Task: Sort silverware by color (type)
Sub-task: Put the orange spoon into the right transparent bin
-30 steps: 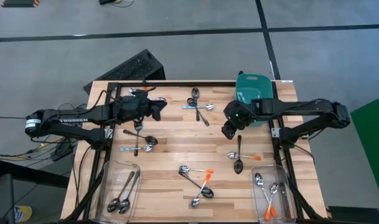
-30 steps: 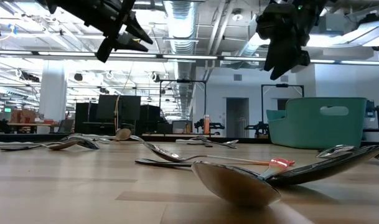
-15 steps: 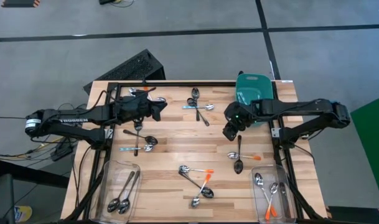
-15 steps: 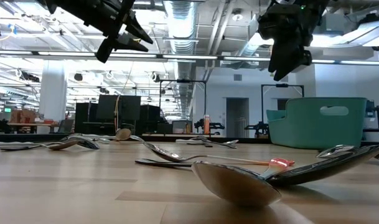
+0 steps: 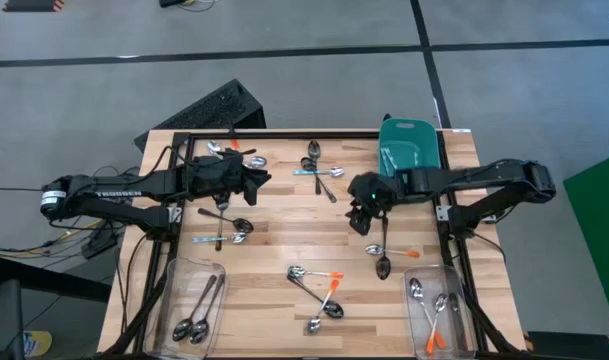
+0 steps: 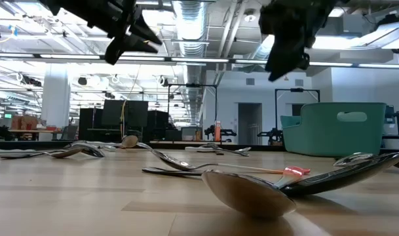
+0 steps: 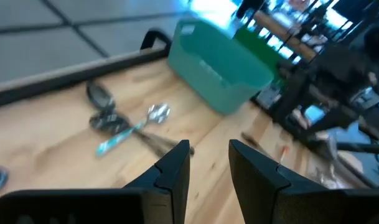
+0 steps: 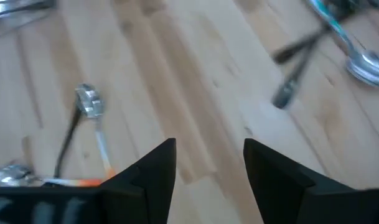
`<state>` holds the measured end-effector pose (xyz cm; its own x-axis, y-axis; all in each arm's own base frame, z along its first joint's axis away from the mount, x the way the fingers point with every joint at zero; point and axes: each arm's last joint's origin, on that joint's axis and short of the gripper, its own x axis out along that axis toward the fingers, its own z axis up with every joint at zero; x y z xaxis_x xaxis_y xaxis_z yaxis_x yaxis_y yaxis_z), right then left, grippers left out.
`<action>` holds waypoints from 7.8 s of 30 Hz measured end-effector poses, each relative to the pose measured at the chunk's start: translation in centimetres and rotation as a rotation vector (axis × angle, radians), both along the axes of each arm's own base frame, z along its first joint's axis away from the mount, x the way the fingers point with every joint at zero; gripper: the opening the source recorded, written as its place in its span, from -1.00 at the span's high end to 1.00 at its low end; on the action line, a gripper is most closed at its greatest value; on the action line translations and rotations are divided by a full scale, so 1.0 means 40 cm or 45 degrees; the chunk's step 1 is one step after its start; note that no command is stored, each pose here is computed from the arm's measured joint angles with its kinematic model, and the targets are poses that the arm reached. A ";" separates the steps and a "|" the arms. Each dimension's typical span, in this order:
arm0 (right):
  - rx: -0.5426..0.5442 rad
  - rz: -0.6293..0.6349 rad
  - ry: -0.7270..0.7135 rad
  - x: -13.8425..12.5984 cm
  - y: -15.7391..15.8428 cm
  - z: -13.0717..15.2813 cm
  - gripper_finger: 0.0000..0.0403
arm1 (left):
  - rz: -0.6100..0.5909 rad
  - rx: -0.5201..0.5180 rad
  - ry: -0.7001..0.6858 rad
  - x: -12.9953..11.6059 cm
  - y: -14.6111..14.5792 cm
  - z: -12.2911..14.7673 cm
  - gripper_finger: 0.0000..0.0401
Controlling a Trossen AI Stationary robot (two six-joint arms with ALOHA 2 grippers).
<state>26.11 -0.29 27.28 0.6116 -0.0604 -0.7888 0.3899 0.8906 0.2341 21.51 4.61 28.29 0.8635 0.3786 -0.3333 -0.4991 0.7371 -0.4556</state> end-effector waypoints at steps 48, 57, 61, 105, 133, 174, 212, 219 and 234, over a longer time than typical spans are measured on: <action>0.002 0.310 0.194 0.261 0.289 -0.307 0.33 | -0.459 0.064 0.390 -0.047 -0.237 -0.061 0.51; -0.008 0.436 0.231 0.273 0.298 -0.345 0.37 | -0.434 0.047 0.384 -0.046 -0.236 -0.061 0.51; -0.005 0.442 0.259 0.274 0.294 -0.357 0.40 | -0.431 0.043 0.397 -0.048 -0.236 -0.063 0.51; 0.143 -0.089 0.464 0.297 0.301 -0.220 0.39 | -0.382 0.122 0.395 0.005 -0.227 -0.086 0.51; 0.209 0.036 0.503 0.272 0.309 -0.323 0.33 | -0.364 0.102 0.392 0.004 -0.226 -0.087 0.51; 0.140 -0.301 0.633 0.251 0.248 -0.331 0.37 | -0.302 0.146 0.463 -0.005 -0.220 -0.096 0.51; 0.276 -0.380 0.911 0.055 0.443 0.097 0.96 | -0.315 0.128 0.487 -0.008 -0.221 -0.100 0.51; 0.349 -0.637 0.904 -0.134 0.523 0.136 0.96 | -0.376 0.179 0.395 0.014 -0.196 -0.082 0.51; 0.341 -0.859 1.001 -0.317 0.638 0.010 0.85 | -0.518 0.150 0.089 0.049 -0.168 -0.032 0.51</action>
